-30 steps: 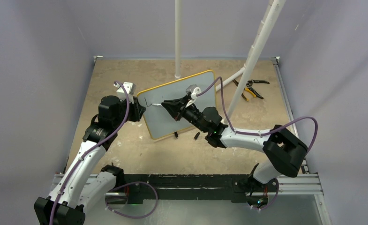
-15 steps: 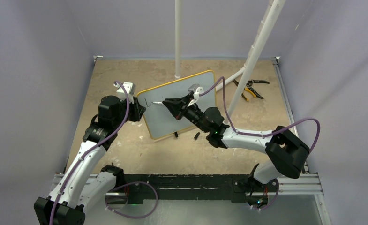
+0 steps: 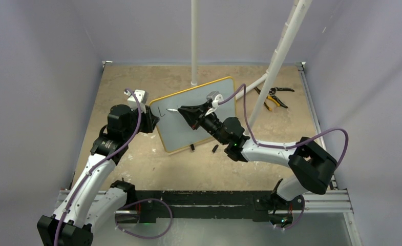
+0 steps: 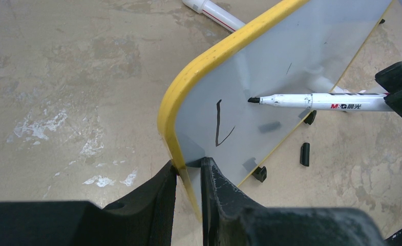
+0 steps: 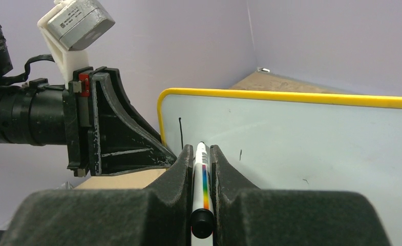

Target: Write a sentence on the whiteboard

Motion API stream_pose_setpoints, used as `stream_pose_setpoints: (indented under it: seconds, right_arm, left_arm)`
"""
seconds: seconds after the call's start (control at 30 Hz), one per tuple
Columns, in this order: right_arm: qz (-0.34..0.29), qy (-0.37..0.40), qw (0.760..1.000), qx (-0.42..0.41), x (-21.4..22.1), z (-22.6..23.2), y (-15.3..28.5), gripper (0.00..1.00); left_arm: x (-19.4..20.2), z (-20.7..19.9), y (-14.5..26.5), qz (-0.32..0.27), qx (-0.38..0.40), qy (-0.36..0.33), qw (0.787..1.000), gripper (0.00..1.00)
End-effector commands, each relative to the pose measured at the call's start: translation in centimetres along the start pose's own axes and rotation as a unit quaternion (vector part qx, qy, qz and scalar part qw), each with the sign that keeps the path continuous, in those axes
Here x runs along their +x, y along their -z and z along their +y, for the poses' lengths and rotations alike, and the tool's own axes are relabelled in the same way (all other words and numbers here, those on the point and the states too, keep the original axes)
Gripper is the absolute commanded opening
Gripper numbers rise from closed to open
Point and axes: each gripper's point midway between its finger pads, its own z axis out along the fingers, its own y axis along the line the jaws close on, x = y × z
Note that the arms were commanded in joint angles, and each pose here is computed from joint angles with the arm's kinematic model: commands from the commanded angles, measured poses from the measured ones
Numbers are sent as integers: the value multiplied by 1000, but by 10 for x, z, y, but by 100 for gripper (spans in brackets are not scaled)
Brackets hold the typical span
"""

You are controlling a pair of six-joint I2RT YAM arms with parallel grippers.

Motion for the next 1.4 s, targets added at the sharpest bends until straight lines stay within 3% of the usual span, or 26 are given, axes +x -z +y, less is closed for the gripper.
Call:
stream_pose_setpoints:
  seconds: [0.0, 0.43, 0.77, 1.37]
  right_arm:
    - [-33, 9, 999, -18, -21, 9, -13, 0]
    - [9, 9, 1000, -4, 6, -1, 1, 0]
    - [-9, 14, 1000, 27, -6, -11, 7, 0]
    - [-42, 12, 999, 1, -28, 3, -5, 0]
  left_arm:
    - [-11, -3, 0, -23, 9, -4, 1000, 12]
    - [-12, -3, 0, -23, 9, -4, 1000, 11]
    - [-11, -2, 0, -22, 8, -5, 1000, 11]
    - [-11, -3, 0, -21, 10, -5, 1000, 11]
